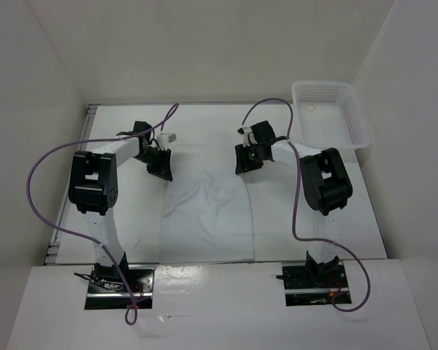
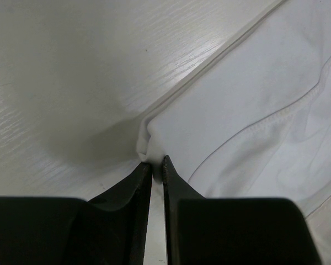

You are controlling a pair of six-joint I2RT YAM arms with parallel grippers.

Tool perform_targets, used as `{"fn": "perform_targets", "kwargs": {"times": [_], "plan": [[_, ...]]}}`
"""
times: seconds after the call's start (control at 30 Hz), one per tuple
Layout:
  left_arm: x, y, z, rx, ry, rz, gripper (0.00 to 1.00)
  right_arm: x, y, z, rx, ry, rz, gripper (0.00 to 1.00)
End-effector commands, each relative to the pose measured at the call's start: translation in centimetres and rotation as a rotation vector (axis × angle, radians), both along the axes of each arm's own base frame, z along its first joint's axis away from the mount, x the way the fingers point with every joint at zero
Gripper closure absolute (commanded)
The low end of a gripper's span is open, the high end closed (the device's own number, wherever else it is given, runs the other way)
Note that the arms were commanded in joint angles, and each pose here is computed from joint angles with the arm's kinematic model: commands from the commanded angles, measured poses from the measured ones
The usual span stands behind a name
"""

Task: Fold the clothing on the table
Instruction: Fold the skirt

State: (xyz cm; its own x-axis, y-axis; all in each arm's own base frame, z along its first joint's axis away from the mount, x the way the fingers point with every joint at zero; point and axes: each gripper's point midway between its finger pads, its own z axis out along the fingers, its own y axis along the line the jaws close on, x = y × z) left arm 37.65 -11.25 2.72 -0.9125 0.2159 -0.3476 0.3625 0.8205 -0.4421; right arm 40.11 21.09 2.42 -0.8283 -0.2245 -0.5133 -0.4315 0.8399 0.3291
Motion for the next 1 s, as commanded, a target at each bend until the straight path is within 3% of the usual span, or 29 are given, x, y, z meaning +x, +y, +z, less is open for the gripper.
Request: {"fn": "perform_targets", "kwargs": {"times": [0.0,0.27,0.57,0.97], "plan": [[-0.3,-0.5,1.8,-0.046,-0.023,-0.007,0.81,1.7,0.9,0.7,0.045,-0.04,0.015,0.53],[-0.3,-0.5,1.8,-0.046,-0.023,-0.007,0.81,2.1,1.2,1.0,0.053,-0.053,0.027,0.63],[1.4,-0.2,2.1,-0.019,-0.061,-0.006,0.81,2.7,0.8,1.1,0.028,-0.077,0.018,0.96],[7.8,0.0,6.4,0.006,-0.225,0.007,0.85,9.1,-0.6,5.7,-0.022,-0.225,-0.071,1.0]]}}
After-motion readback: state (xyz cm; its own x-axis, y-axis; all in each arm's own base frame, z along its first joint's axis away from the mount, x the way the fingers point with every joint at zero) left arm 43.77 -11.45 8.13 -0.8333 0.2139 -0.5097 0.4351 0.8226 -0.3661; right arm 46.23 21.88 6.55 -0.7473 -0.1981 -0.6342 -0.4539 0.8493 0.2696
